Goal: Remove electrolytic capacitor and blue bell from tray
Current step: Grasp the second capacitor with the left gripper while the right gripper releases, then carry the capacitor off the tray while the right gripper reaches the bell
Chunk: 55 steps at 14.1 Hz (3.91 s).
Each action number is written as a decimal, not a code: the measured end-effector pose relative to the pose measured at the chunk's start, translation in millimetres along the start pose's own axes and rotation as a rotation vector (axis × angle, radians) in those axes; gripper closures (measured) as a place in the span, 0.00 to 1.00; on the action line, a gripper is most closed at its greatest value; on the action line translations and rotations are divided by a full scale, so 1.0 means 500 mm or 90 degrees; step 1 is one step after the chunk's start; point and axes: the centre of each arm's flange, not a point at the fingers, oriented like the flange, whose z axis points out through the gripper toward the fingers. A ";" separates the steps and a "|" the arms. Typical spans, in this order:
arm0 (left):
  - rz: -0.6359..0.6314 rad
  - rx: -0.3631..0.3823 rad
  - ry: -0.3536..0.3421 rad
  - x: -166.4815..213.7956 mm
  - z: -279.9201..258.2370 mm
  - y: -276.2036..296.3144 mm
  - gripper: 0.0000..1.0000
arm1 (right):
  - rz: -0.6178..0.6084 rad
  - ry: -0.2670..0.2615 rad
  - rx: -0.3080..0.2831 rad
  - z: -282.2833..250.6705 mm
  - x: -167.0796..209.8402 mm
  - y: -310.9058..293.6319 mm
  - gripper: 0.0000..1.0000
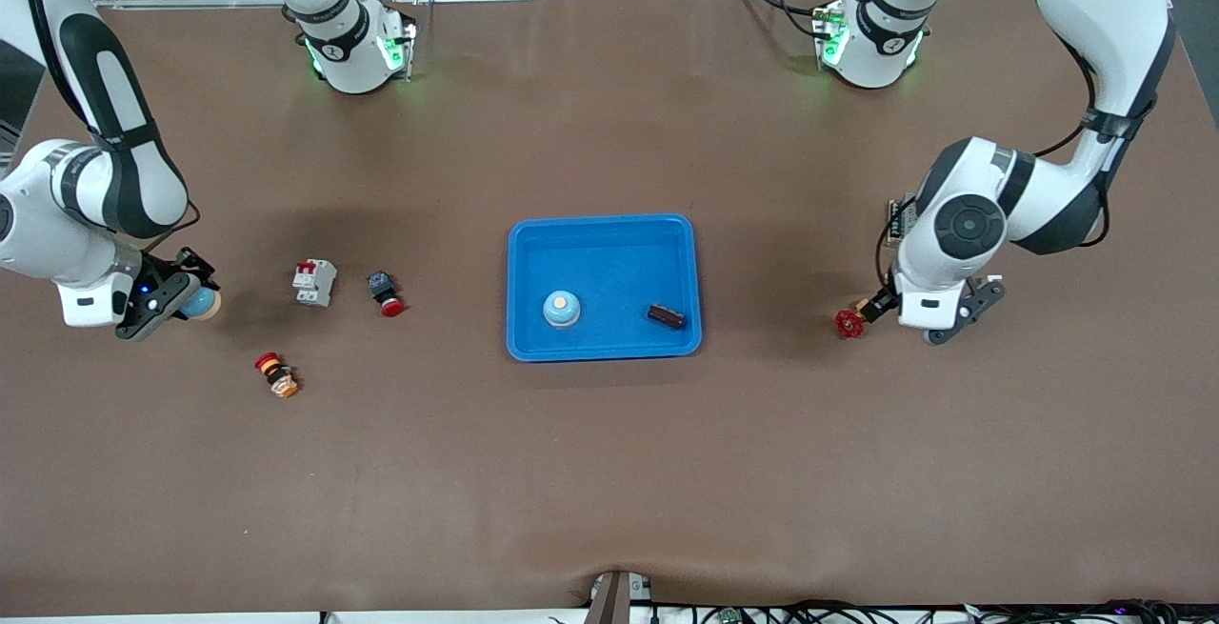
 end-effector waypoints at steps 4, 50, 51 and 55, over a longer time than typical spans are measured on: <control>-0.067 -0.045 -0.010 -0.067 -0.051 0.107 0.00 | -0.002 0.014 -0.023 0.061 -0.019 -0.023 0.32; -0.119 -0.123 0.000 -0.174 -0.255 0.367 0.69 | 0.454 0.001 -0.023 -0.297 0.704 -0.607 0.00; -0.102 -0.115 0.003 -0.141 -0.259 0.347 0.69 | 0.476 0.010 -0.022 -0.279 0.721 -0.624 0.00; -0.042 -0.071 -0.004 -0.020 -0.228 0.271 0.69 | 0.587 0.065 -0.008 -0.212 0.781 -0.670 0.00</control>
